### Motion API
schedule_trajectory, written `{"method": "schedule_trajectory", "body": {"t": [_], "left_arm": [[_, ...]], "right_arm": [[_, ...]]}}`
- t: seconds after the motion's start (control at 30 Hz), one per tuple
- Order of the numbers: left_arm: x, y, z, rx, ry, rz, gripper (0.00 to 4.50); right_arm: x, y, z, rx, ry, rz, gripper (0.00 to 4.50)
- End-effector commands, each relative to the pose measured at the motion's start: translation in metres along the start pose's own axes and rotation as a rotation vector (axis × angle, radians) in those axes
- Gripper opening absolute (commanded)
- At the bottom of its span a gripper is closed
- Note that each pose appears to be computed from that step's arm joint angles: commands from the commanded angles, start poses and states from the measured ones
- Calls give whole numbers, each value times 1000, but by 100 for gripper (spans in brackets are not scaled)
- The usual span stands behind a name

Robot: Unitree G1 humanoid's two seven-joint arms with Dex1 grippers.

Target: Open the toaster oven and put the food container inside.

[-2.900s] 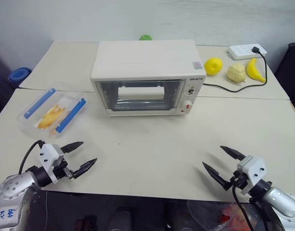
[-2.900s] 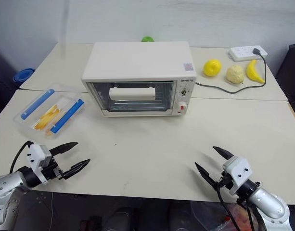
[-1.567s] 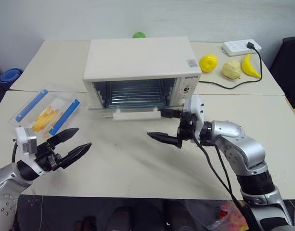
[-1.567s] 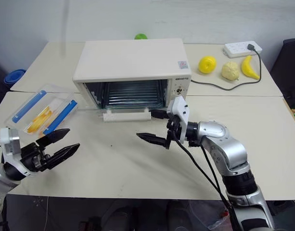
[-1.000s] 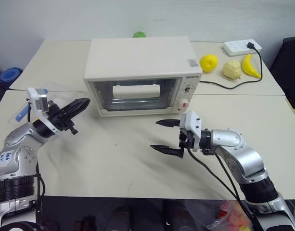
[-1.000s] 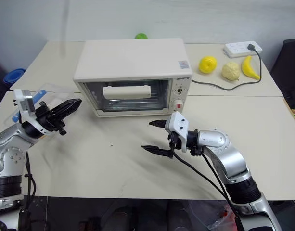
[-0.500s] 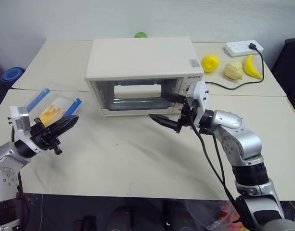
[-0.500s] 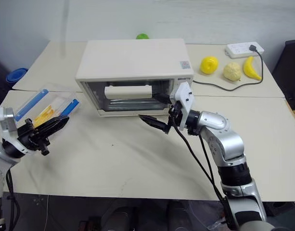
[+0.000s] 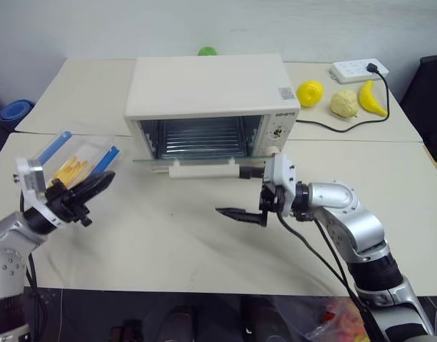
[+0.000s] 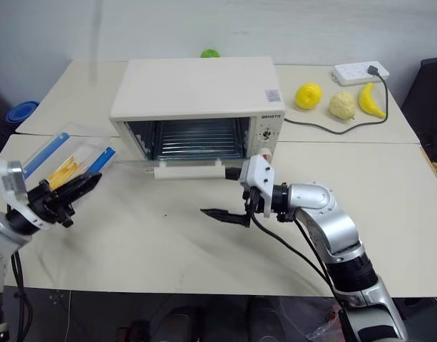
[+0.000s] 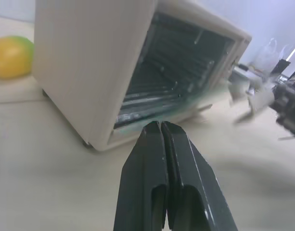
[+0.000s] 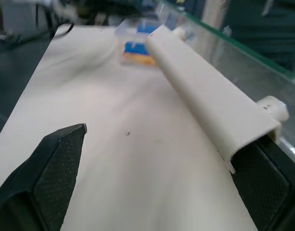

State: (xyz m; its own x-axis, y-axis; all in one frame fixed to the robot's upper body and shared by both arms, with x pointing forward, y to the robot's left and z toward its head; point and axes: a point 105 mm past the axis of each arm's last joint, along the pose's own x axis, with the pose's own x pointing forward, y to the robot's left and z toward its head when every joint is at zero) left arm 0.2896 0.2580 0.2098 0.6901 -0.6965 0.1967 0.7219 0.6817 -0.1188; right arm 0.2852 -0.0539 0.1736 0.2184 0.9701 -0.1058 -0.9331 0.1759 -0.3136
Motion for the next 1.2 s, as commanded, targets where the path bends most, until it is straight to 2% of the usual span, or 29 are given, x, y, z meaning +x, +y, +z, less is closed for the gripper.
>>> {"method": "schedule_trajectory", "body": {"t": [0.03,0.2,0.33,0.5,0.57,0.7,0.83,0.93,1.07,1.2], "left_arm": [[22,-3,1,35,12,-58,4],[50,-2,-8,41,15,-108,4],[67,-14,-29,57,78,-207,4],[62,-17,-51,69,146,-251,4],[58,-19,-59,83,173,-265,4],[44,-19,-73,71,219,-273,4],[34,-18,-88,88,250,-255,4],[32,-16,-97,87,206,-195,4],[26,-18,-110,175,201,-139,4],[13,-16,-102,214,106,-16,4]], "right_arm": [[1,0,12,-63,-33,3,450],[3,-3,11,-77,-30,-3,450],[-4,-1,-2,-82,8,-26,450],[-38,13,-26,-6,43,-122,450],[-56,17,-22,5,-22,-207,450],[-93,33,-30,38,17,-343,450],[-116,36,-31,22,48,-433,450],[-115,29,-26,-9,24,-447,450],[-97,17,-8,-54,-80,-417,450],[-78,17,3,-91,-180,-346,450]]}}
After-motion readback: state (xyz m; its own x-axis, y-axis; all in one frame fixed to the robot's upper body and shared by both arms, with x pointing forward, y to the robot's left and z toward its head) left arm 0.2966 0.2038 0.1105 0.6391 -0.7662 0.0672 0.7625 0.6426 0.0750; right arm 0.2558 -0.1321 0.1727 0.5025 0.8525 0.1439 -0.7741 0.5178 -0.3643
